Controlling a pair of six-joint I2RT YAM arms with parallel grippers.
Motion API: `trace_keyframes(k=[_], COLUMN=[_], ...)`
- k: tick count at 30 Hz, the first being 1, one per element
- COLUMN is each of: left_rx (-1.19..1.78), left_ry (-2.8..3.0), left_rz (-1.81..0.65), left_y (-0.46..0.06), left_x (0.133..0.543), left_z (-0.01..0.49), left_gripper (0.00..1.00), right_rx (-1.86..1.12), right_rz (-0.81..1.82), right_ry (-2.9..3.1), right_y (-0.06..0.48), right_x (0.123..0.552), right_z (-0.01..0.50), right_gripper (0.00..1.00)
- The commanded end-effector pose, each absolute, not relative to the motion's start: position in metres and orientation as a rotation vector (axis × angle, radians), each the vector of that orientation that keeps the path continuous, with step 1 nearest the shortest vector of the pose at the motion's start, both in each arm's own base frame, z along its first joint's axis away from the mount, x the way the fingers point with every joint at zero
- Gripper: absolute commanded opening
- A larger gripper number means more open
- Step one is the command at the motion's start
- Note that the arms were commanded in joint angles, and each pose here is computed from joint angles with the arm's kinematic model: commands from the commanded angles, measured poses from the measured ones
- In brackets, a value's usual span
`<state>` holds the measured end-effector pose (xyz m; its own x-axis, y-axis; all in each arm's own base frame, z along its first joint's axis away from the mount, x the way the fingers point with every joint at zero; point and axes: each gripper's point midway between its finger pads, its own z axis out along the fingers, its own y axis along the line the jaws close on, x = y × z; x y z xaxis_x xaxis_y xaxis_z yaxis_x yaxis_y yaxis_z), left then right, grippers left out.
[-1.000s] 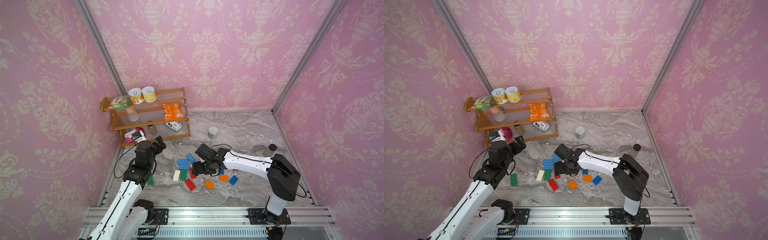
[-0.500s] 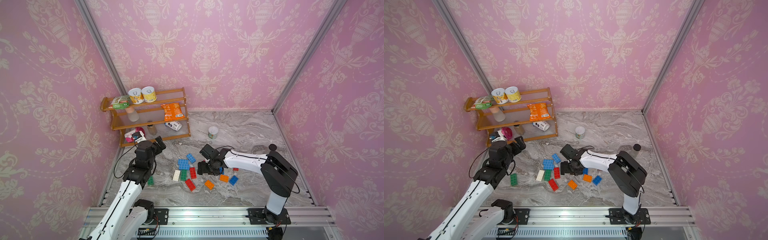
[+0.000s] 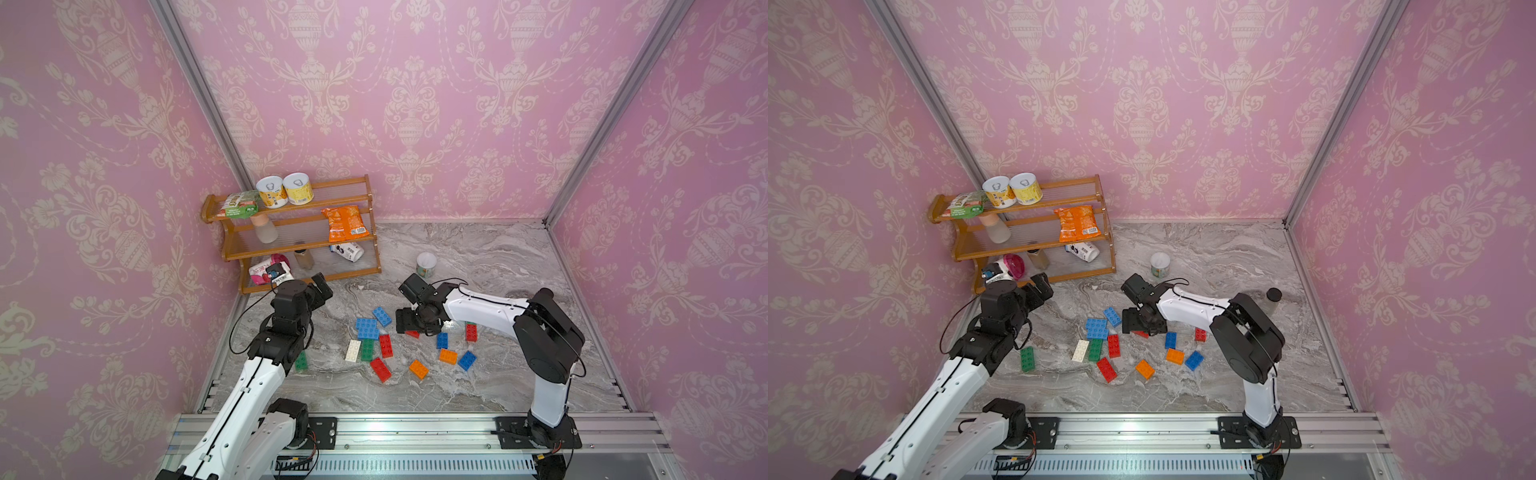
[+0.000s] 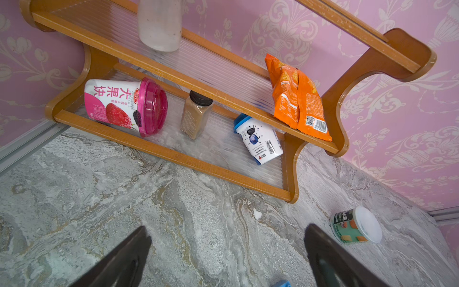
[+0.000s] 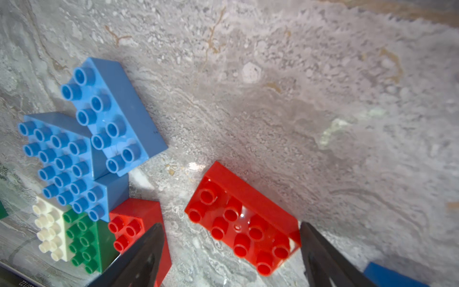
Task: Assemble a rectangle with lego
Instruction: Pick up the lego brick from the center of the board.
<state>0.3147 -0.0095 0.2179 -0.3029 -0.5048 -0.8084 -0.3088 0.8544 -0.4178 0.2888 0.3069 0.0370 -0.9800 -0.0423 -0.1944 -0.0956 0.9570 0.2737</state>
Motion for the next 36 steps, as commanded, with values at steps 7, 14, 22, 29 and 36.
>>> trace_keyframes(k=[7,14,22,29,36], left_rx=[-0.601,-0.597,-0.593,-0.589,-0.583], left_ry=[1.915,1.916,1.917,1.917,1.922], left_rz=[-0.197,-0.196,-0.217,-0.227,-0.234], left_y=[-0.008,-0.008,-0.012,-0.014,-0.016], left_x=[0.316,0.316,0.32,0.324,0.325], left_z=[0.215,0.214,0.213,0.213,0.214], left_gripper=[0.99,0.99,0.99,0.99,0.99], right_rx=[-0.131,-0.165,-0.2,-0.175,-0.137], right_rz=[0.253,0.024,-0.018,0.025,0.08], right_ry=[2.947,2.921,2.928,2.939,2.936], right_y=[0.301,0.283,0.281,0.281,0.29], right_x=[0.301,0.31,0.292,0.281,0.285], right_z=[0.023,0.028,0.034,0.033,0.032], right_gripper=[0.9,0.93,0.92,0.86,0.8])
